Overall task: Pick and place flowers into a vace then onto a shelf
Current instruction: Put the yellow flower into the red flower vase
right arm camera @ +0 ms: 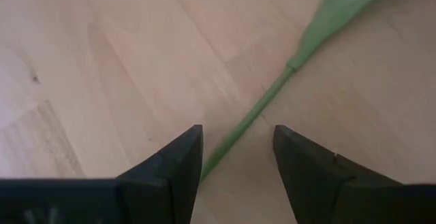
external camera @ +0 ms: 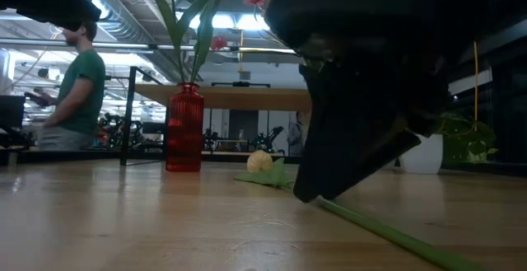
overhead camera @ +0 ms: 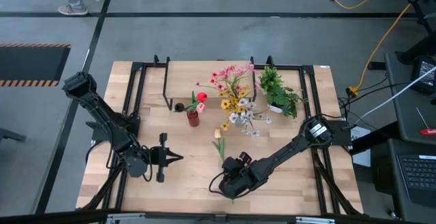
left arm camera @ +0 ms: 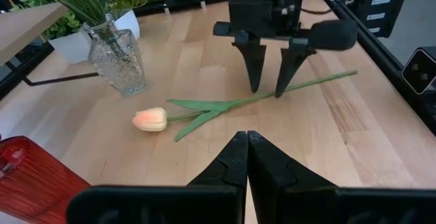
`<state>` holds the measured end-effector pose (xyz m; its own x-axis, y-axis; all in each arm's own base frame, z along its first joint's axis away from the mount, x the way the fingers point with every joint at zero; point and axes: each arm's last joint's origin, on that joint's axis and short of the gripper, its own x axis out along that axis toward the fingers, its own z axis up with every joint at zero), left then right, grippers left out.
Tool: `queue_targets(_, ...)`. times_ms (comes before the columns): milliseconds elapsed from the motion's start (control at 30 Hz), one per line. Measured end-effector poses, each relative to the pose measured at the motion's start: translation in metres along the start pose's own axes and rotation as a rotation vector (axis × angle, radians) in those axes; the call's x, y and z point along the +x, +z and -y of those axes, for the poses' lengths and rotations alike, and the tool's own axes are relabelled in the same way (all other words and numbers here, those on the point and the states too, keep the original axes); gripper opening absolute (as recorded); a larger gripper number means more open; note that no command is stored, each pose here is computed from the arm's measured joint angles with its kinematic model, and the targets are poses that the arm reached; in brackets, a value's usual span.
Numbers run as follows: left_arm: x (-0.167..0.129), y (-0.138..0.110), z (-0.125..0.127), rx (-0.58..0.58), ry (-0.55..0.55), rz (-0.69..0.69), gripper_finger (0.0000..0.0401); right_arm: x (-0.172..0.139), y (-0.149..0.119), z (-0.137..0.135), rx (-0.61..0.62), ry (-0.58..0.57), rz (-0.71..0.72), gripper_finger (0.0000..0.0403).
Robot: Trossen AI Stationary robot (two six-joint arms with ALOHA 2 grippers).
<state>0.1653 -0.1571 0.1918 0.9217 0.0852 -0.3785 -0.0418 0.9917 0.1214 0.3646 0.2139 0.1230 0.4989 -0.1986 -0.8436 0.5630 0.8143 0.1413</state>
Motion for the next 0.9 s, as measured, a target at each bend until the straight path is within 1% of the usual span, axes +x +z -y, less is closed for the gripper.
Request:
queue_targets(200, 0.0, 0.0, 0.0, 0.0, 0.0, 0.001, 0.0003, 0.008, -0.003, 0.001, 0.007, -0.029, 0.009, 0.0183)
queue_targets(300, 0.0, 0.0, 0.0, -0.001, 0.0, 0.0, 0.0003, 0.009, -0.004, 0.005, 0.05, -0.068, -0.015, 0.0183)
queue_targets(500, 0.0, 0.0, 0.0, -0.001, 0.0, 0.001, 0.0003, 0.01, -0.006, 0.01, 0.052, -0.106, -0.048, 0.0182)
queue_targets(567, 0.0, 0.0, 0.0, -0.001, 0.0, 0.0, 0.0003, 0.01, -0.007, 0.011, 0.045, -0.119, -0.053, 0.0174)
queue_targets(700, 0.0, 0.0, 0.0, -0.001, 0.0, 0.001, 0.0003, 0.009, -0.008, 0.015, 0.028, -0.154, -0.07, 0.0147)
queue_targets(900, 0.0, 0.0, 0.0, -0.001, 0.0, 0.001, 0.0003, 0.009, -0.009, 0.016, -0.023, -0.16, -0.081, 0.0101)
